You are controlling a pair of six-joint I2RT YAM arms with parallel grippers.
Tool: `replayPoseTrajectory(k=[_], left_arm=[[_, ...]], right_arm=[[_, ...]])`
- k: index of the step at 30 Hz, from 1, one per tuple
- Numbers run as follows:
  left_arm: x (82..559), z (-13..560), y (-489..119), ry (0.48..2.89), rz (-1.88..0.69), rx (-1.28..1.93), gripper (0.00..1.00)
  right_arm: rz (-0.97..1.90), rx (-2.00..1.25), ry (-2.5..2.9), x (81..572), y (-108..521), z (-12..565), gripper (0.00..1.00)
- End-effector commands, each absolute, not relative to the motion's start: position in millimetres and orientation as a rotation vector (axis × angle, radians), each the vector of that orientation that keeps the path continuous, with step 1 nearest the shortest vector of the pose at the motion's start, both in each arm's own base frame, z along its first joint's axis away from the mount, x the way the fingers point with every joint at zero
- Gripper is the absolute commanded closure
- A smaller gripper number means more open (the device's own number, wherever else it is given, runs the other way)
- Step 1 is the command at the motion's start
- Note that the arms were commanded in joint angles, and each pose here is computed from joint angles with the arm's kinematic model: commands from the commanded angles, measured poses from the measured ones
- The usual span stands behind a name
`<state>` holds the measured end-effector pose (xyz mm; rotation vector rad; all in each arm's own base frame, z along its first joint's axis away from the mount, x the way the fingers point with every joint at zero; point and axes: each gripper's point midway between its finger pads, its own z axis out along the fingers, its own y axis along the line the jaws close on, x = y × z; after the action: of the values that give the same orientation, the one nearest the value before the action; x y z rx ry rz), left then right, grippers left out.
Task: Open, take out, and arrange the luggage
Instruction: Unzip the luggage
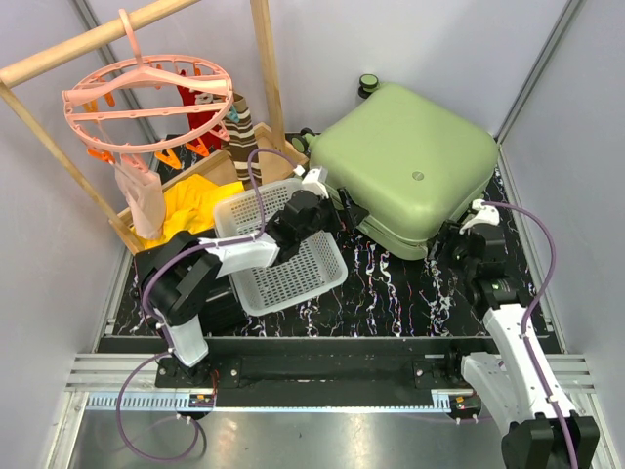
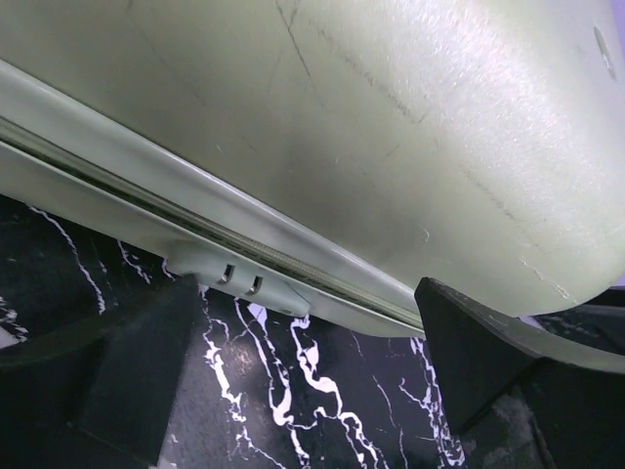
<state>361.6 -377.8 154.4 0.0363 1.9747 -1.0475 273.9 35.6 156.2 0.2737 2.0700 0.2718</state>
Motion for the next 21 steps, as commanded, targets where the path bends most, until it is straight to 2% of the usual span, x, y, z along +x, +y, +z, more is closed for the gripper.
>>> replayPoseTrajectory(k=[1,14,17,21], left_arm=[[361,171,-391,1.924,-1.118,-0.004,0.03],[347,137,-400,2.003,-1.191,0.0,0.2],[343,132,-402,2.017,-1.21,-0.001,0.22],[337,124,-398,2.031,-1.206,-0.008,0.22]], right_arm=[[0.304,0.152,2.082,276,54,154,0.36],[0.379,0.041,2.113,277,79,150,0.36],[0.381,0.037,2.135,279,81,146,0.36],[0.376,0.041,2.141,280,81,146,0.41]])
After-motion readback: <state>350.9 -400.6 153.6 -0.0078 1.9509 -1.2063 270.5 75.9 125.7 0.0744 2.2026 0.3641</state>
